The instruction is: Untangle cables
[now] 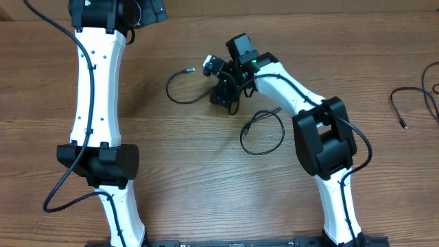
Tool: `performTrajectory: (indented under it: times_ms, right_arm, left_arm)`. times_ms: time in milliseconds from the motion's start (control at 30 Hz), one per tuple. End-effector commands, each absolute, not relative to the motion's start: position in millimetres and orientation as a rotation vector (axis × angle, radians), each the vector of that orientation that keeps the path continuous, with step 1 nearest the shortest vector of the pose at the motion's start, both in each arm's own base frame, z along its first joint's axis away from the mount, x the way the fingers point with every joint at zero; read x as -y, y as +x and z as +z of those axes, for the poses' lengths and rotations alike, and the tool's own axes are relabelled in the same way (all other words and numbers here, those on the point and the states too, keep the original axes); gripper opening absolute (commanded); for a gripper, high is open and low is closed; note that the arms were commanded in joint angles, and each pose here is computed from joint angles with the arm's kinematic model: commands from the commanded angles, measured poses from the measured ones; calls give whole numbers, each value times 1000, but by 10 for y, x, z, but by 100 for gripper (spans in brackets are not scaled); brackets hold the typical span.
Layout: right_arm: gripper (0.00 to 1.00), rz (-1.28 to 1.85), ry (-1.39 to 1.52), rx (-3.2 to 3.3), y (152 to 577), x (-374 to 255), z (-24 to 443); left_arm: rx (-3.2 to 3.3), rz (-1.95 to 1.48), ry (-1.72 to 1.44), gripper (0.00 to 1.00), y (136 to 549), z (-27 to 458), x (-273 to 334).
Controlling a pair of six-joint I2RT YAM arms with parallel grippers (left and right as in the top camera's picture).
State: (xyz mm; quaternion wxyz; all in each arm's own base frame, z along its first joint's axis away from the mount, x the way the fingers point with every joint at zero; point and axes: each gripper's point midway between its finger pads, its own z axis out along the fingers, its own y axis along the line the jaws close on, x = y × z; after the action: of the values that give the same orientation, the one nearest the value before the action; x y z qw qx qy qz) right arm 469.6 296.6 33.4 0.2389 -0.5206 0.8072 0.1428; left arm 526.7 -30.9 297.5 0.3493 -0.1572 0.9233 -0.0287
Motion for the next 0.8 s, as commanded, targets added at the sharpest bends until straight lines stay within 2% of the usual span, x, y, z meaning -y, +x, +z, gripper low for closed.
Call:
performTrajectory:
  times_ms: [0, 100, 167, 200, 233, 267, 433, 567, 700, 767]
  right_arm:
    - [89, 313, -1433, -2190, 4733, -2905, 338]
    - [92, 296, -1433, -2208, 4717, -2856, 272]
    - [75, 290, -1437, -2229, 4678, -2818, 208]
    - [61, 292, -1440, -2238, 4656, -2807, 176]
    - [22, 294, -1443, -2244, 4633, -2796, 141]
    - [4, 299, -1436, -2258, 4610, -2785, 106]
    - [4, 338, -1344, -2381, 4484, -2724, -18]
    - [4, 372, -1204, -2475, 4459, -2710, 108]
    - [4, 339, -1095, -2439, 4607, -2700, 578]
    - [4, 255, -933, -2374, 4815, -2590, 1245]
  left_arm:
    - [-2350, -66, -395, 100, 5203, 3184, 303]
    - [-2351, -64, -389, 100, 5201, 3183, 302]
    - [-2355, -63, -389, 100, 5195, 3177, 302]
    - [-2358, -62, -390, 100, 5190, 3172, 301]
    - [-2362, -61, -390, 100, 5182, 3165, 300]
    - [-2365, -60, -390, 100, 5176, 3160, 300]
    - [-2373, -54, -382, 100, 5163, 3148, 298]
    - [-2375, -54, -382, 100, 5159, 3145, 298]
    - [-2375, -54, -382, 100, 5161, 3146, 300]
    - [-2376, -54, -382, 100, 5159, 3144, 299]
